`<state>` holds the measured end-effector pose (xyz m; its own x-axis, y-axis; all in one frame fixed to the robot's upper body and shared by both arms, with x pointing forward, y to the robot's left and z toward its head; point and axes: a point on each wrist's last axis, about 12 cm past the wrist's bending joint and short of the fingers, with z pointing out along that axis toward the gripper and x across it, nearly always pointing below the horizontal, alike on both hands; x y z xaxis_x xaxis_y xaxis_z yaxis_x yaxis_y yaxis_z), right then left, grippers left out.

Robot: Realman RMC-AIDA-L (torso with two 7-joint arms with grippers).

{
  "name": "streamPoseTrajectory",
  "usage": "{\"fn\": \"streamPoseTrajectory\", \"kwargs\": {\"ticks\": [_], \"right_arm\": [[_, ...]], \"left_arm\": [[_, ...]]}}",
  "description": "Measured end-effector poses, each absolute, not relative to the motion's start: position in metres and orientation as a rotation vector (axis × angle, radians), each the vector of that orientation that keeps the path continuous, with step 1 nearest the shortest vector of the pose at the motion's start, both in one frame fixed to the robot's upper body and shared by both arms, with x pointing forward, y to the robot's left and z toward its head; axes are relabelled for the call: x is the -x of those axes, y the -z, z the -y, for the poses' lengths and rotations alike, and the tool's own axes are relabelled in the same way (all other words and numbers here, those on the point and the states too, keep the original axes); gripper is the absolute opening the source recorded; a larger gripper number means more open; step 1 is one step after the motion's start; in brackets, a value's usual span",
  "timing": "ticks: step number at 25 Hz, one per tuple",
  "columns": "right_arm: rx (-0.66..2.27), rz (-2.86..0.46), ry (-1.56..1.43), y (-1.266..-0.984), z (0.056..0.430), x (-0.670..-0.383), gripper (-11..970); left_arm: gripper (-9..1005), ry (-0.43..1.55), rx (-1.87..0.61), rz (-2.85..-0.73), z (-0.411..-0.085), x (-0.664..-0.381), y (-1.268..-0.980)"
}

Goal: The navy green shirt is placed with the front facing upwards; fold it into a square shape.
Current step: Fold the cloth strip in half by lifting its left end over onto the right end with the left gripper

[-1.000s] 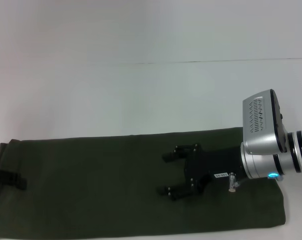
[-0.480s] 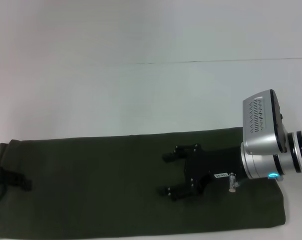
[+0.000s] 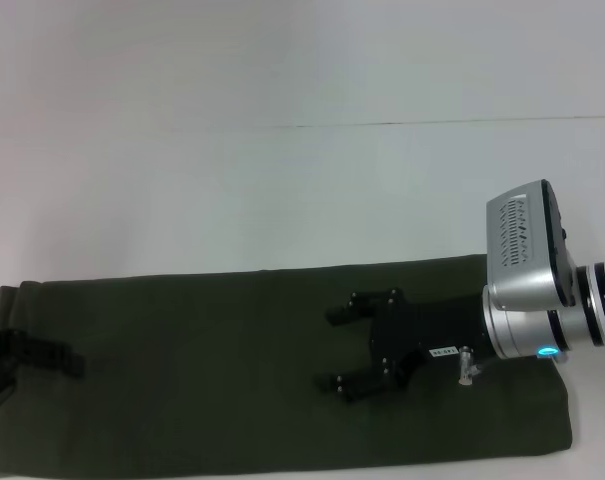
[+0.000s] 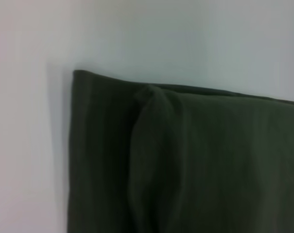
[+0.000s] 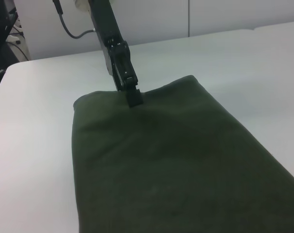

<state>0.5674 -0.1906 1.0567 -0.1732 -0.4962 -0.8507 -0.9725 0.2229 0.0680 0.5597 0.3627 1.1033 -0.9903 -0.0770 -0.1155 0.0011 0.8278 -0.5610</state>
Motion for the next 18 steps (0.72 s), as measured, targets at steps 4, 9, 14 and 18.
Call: {"fn": "streamPoseTrajectory", "kwargs": {"ticks": [4, 9, 14, 18], "right_arm": [[1.364, -1.782, -0.843, -1.0568, 0.1906, -0.5674, 915], [1.363, -1.781, -0.843, -1.0569, 0.1906, -0.5675, 915], [1.363, -1.781, -0.843, -1.0569, 0.1906, -0.5675, 916], [1.363, -1.781, -0.843, -1.057, 0.1908, -0.5676, 916]], "left_arm": [[890, 0.882, 0.056, -2.875, -0.3607, -0.5612, -1.1031], [890, 0.873, 0.055, -2.879, -0.361, -0.5613, -1.1028], [891, 0.859, 0.067, -2.881, -0.3633, -0.5614, -1.1038], [891, 0.831, 0.074, -2.873, -0.3682, -0.5621, -1.1074]]}}
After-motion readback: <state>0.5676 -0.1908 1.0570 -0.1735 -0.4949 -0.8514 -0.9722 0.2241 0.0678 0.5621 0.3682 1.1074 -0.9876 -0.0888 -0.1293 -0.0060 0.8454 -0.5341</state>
